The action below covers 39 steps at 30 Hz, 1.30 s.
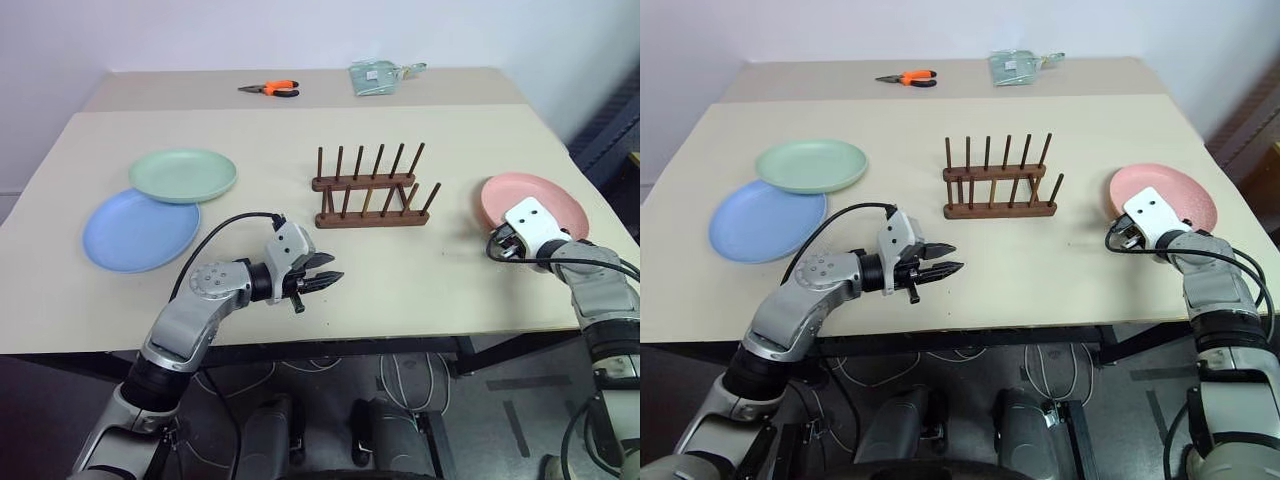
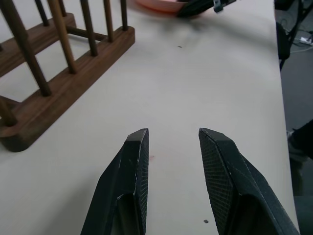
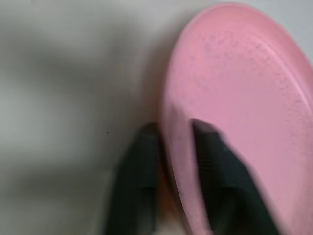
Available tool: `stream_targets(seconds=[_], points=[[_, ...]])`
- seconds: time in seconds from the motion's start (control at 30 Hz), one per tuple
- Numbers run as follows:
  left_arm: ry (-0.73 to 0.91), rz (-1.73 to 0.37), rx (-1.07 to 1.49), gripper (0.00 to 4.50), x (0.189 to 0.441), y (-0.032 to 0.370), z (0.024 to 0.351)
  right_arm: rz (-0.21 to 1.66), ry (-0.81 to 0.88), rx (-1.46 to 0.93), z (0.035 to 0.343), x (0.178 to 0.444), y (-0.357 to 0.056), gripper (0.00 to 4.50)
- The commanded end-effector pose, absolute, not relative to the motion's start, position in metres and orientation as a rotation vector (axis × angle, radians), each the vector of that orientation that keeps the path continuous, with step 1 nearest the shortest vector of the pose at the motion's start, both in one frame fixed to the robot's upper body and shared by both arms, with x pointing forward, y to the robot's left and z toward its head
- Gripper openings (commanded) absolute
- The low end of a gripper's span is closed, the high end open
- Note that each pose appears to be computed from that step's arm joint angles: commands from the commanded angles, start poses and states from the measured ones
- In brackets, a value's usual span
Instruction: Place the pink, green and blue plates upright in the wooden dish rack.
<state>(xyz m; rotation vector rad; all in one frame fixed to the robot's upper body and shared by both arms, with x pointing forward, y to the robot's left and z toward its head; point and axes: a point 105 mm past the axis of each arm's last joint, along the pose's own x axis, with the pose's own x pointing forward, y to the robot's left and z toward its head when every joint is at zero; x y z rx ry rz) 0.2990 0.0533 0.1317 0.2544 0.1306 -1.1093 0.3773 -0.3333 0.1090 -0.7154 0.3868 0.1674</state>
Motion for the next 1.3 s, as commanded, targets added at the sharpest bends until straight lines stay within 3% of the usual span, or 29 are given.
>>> stream_targets(seconds=[0.03,0.1,0.2,0.3,0.43,0.63,1.13,1.23,1.3], points=[[0.085,-1.106,0.284,1.65,0.297,0.053,0.141,0.15,0.318,-0.77,0.127,0.382,-0.334,0.04],[0.094,-1.074,0.299,1.65,0.3,0.062,0.139,0.183,0.18,-0.768,0.159,0.386,-0.318,0.04],[0.112,-1.001,0.304,1.65,0.31,0.081,0.138,0.262,-0.125,-0.41,0.237,0.386,-0.278,0.04],[0.127,-0.966,0.316,1.65,0.314,0.093,0.136,0.505,-0.315,-0.052,0.299,0.359,-0.234,0.04],[0.126,-0.97,0.319,1.65,0.313,0.096,0.137,0.77,-0.399,0.241,0.345,0.328,-0.201,0.04],[0.115,-0.978,0.304,1.65,0.314,0.096,0.141,0.904,-0.315,0.384,0.347,0.325,-0.177,0.04],[0.098,-0.962,0.293,1.65,0.313,0.101,0.147,0.776,-0.108,0.532,0.303,0.381,-0.193,0.04],[0.097,-0.961,0.288,1.65,0.312,0.101,0.147,0.776,-0.103,0.524,0.303,0.384,-0.192,1.02],[0.098,-0.954,0.26,1.89,0.312,0.102,0.147,0.74,-0.122,0.475,0.305,0.388,-0.193,2.02]])
